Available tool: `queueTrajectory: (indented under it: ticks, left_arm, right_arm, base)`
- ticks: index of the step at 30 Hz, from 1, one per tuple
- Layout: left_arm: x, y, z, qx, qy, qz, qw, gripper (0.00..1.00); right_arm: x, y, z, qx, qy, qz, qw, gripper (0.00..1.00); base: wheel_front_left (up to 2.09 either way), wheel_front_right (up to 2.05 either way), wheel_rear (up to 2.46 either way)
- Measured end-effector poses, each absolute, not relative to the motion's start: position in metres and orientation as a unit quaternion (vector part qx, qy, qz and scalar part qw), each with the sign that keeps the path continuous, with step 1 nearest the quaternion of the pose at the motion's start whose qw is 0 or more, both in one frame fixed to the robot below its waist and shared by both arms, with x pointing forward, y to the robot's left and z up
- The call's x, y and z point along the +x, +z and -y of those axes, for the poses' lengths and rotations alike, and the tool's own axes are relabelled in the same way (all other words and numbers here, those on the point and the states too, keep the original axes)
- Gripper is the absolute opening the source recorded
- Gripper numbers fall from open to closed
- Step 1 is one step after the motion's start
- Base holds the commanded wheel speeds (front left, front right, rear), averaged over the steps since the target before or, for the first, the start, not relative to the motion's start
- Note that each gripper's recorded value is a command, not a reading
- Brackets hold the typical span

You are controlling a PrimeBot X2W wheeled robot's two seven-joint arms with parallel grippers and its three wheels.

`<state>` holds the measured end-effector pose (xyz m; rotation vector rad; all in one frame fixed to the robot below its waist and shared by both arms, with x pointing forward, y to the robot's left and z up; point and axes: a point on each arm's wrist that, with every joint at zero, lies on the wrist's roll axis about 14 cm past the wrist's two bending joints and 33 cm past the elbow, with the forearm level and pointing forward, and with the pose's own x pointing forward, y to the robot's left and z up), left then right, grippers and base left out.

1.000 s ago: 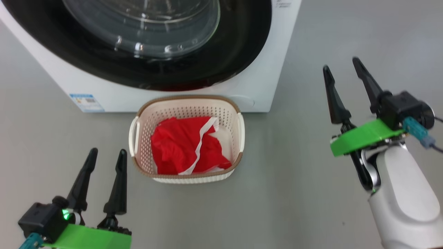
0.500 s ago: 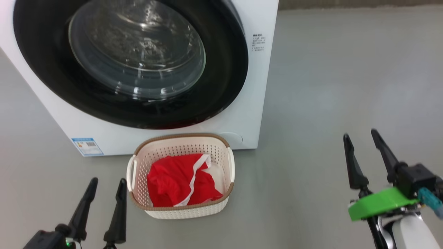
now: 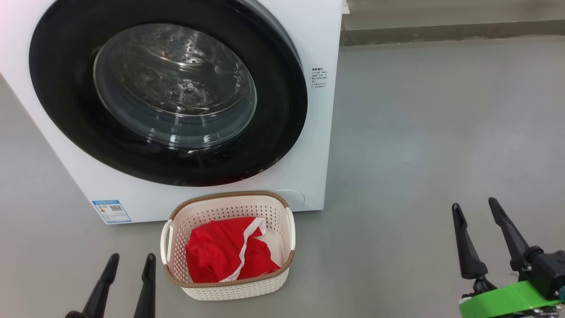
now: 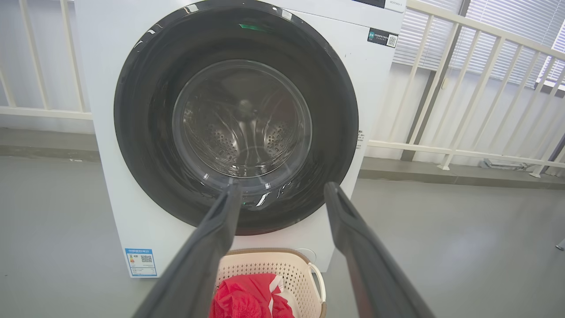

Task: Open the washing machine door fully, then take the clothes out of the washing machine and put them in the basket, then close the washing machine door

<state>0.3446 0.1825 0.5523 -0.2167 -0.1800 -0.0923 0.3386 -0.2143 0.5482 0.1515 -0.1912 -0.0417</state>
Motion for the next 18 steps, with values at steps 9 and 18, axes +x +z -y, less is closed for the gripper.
queueTrajectory:
  ticks: [9, 18]
  left_arm:
    - [0.343, 0.553, -0.183, -0.104, -0.048, 0.090, 0.989, 1.00]
    - [0.343, 0.552, -0.182, -0.102, -0.050, 0.087, 0.990, 0.00]
  right_arm:
    - [0.326, 0.545, 0.222, 0.076, -0.033, 0.087, 0.993, 1.00]
    - [0.326, 0.542, 0.224, 0.077, -0.039, 0.083, 0.993, 0.00]
  base:
    - [0.00, 0.00, 0.00]
    - [0.00, 0.00, 0.00]
